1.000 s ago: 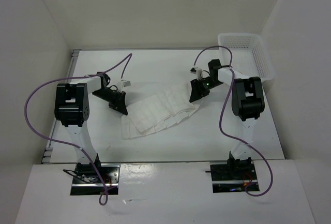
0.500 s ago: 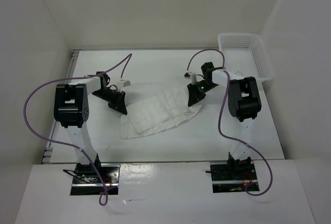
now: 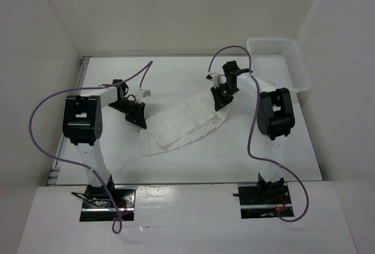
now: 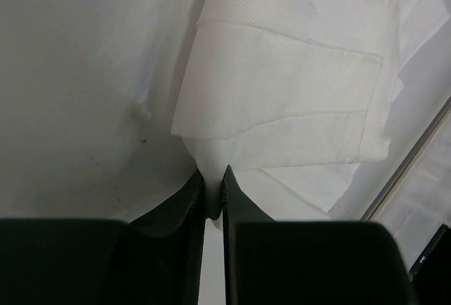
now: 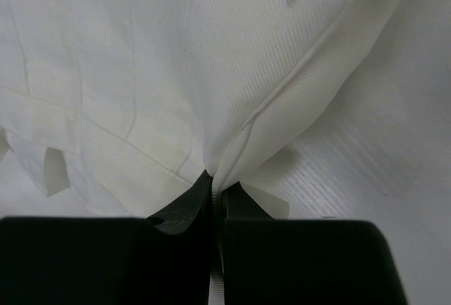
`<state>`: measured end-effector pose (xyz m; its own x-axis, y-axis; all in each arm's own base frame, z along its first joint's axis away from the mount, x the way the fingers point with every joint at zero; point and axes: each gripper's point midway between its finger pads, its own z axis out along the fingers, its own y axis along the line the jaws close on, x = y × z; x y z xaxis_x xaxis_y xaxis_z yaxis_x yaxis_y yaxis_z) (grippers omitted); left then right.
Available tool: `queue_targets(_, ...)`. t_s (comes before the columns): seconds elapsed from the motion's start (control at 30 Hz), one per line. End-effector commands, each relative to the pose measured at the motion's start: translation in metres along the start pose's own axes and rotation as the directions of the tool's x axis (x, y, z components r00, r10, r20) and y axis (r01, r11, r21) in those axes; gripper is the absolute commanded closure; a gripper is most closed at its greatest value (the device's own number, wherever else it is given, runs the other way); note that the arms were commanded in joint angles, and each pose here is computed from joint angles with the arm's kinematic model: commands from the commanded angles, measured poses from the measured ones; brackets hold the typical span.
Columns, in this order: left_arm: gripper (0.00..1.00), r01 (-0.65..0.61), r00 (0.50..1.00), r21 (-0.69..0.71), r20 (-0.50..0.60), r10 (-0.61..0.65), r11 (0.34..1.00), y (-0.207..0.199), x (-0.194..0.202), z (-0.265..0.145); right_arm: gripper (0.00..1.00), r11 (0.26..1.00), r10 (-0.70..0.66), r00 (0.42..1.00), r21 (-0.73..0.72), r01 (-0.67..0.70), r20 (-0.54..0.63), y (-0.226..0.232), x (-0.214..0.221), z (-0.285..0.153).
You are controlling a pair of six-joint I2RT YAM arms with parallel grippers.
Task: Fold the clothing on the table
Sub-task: Fold the skirt
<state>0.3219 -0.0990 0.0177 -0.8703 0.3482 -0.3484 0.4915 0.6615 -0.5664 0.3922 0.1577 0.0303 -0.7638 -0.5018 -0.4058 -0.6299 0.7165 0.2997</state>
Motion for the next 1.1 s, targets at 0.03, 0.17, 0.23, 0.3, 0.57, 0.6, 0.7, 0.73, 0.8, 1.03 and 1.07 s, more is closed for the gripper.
queue_targets(0.03,1.00,-0.035,0.999,-0.040,0.040,0.036,0.999,0.003,-0.028,0.002,1.00,0.964,-0.126,0.989,0.244,0.104,0.077,-0.001,-0.056,-0.054)
queue_targets(0.17,1.00,-0.044,0.998,-0.018,0.051,0.045,0.999,-0.003,-0.043,0.012,1.00,0.940,-0.177,0.981,0.306,0.147,0.073,0.014,-0.070,-0.058)
queue_targets(0.23,1.00,-0.046,0.997,0.001,0.061,0.046,0.999,-0.007,-0.051,0.014,1.00,0.931,-0.224,0.971,0.314,0.186,0.089,0.032,-0.080,-0.064)
queue_targets(0.3,1.00,-0.030,0.997,0.010,0.065,0.029,1.000,-0.007,-0.054,0.016,1.00,0.927,-0.243,0.965,0.319,0.199,0.103,0.044,-0.089,-0.070)
queue_targets(0.57,1.00,-0.022,0.999,0.043,0.047,0.020,0.999,-0.011,-0.053,0.028,1.00,0.905,-0.375,0.922,0.251,0.343,0.093,0.124,-0.110,-0.069)
queue_targets(0.6,1.00,-0.022,0.999,0.043,0.047,0.020,0.999,-0.011,-0.053,0.028,1.00,0.903,-0.383,0.920,0.242,0.354,0.085,0.130,-0.110,-0.065)
queue_targets(0.7,1.00,-0.028,0.999,0.046,0.042,0.026,0.999,-0.013,-0.053,0.030,1.00,0.898,-0.417,0.905,0.190,0.397,0.078,0.160,-0.112,-0.056)
queue_targets(0.73,1.00,-0.028,0.999,0.046,0.042,0.026,0.999,-0.013,-0.053,0.030,1.00,0.892,-0.433,0.897,0.190,0.411,0.094,0.169,-0.117,-0.059)
queue_targets(0.8,1.00,-0.028,0.999,0.046,0.042,0.026,0.999,-0.013,-0.053,0.030,1.00,0.882,-0.457,0.887,0.162,0.442,0.067,0.186,-0.114,-0.046)
queue_targets(1.03,1.00,-0.029,0.999,0.055,0.045,0.026,0.998,-0.014,-0.052,0.031,1.00,0.851,-0.519,0.854,0.082,0.518,-0.006,0.223,-0.093,-0.017)
queue_targets(1.07,1.00,-0.029,0.999,0.055,0.045,0.026,0.998,-0.014,-0.052,0.031,1.00,0.848,-0.526,0.850,0.060,0.526,-0.023,0.228,-0.086,-0.009)
